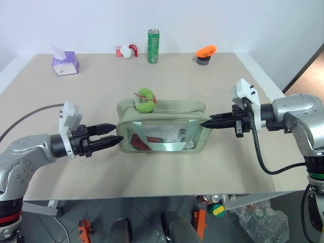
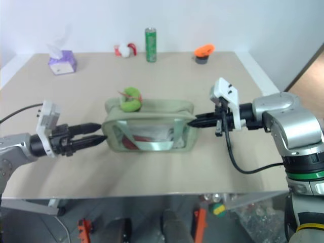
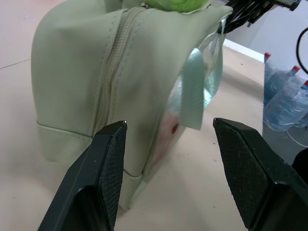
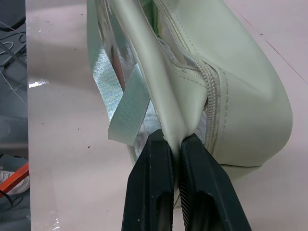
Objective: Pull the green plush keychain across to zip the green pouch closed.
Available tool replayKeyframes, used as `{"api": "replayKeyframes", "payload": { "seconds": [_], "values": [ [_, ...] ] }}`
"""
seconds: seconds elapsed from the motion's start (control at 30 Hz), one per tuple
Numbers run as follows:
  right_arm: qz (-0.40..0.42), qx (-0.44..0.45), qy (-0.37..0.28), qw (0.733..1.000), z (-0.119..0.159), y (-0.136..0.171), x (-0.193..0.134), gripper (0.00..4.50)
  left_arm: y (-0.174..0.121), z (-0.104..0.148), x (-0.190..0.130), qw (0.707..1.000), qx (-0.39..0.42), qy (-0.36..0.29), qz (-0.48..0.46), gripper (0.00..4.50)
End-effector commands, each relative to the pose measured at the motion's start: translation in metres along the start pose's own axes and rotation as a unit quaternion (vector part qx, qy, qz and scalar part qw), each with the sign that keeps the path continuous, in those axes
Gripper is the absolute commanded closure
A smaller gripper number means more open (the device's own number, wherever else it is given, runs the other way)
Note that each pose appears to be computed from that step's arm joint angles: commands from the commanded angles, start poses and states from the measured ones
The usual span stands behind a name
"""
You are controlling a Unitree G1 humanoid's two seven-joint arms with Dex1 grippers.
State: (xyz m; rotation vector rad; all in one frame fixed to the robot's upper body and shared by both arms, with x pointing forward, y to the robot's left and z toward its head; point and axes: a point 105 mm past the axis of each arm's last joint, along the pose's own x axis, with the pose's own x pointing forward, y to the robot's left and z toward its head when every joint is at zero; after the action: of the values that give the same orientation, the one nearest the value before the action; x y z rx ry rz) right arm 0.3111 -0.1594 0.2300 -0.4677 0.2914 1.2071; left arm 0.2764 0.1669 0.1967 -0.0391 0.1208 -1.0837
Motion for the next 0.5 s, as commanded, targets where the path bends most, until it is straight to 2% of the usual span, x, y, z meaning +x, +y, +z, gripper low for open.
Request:
{"api": "replayKeyframes", "payload": {
  "seconds": [0.03, 0.17, 0.27, 0.5],
  "values": [
    [0.003, -0.019, -0.006, 1.000, 0.009, 0.002, -0.002, 4.50, 0.006, 0.006, 0.005, 1.000, 0.015, -0.014, 0.005, 2.08],
    [0.002, -0.018, -0.006, 1.000, 0.009, 0.003, -0.003, 4.50, 0.016, 0.011, 0.015, 0.999, 0.015, -0.036, 0.022, 3.36],
    [0.000, -0.015, -0.006, 1.000, 0.008, 0.004, -0.003, 4.50, 0.013, 0.014, 0.018, 0.999, 0.011, -0.049, 0.010, 4.42],
    [-0.002, -0.009, -0.005, 1.000, 0.004, 0.006, -0.003, 4.50, 0.008, 0.010, 0.021, 0.999, 0.001, -0.049, 0.006, 4.46]
  ]
}}
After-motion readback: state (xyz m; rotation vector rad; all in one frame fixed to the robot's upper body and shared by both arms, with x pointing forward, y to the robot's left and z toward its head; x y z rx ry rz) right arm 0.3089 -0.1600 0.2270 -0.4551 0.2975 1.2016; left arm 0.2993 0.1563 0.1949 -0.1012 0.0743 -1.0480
